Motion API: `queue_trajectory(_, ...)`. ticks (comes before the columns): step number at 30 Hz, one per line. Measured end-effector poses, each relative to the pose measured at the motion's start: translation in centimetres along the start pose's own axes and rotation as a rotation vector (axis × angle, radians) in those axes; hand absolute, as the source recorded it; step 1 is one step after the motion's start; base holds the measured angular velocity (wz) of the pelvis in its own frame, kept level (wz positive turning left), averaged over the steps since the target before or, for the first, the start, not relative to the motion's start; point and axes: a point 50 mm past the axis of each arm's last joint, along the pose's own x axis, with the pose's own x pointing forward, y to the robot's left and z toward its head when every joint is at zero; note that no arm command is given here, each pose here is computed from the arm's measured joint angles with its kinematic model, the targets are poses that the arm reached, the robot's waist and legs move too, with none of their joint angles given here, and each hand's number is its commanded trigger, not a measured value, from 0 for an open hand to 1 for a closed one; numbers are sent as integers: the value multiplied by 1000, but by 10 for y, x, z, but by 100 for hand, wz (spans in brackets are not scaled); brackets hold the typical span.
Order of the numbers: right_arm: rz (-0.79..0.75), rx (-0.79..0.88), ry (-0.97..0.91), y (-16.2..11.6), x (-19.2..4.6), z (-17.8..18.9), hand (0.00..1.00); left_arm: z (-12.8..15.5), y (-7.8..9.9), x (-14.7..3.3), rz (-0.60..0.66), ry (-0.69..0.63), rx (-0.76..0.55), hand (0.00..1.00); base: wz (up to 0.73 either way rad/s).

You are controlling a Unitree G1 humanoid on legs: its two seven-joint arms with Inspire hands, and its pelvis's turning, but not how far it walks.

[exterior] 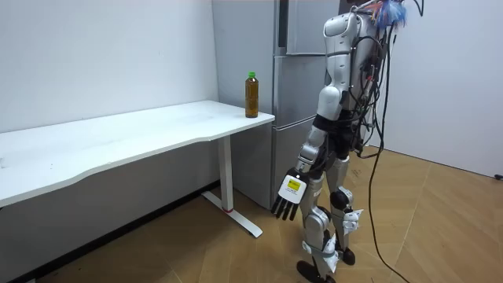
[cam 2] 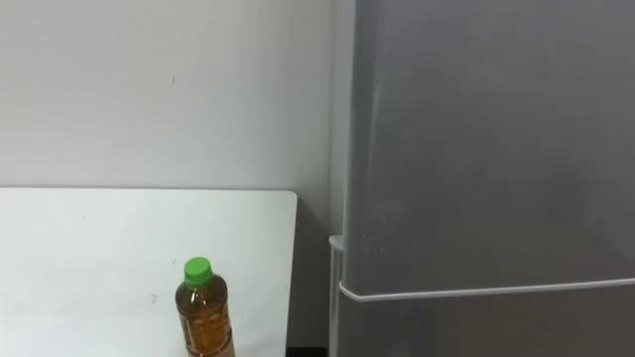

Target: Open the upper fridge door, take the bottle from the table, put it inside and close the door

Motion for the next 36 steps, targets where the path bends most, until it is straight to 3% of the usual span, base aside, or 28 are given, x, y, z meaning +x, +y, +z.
queue_trajectory(36, 0, 0, -9, 0, 0, 1, 0, -4, 2, -1, 26, 9, -46, 0, -1)
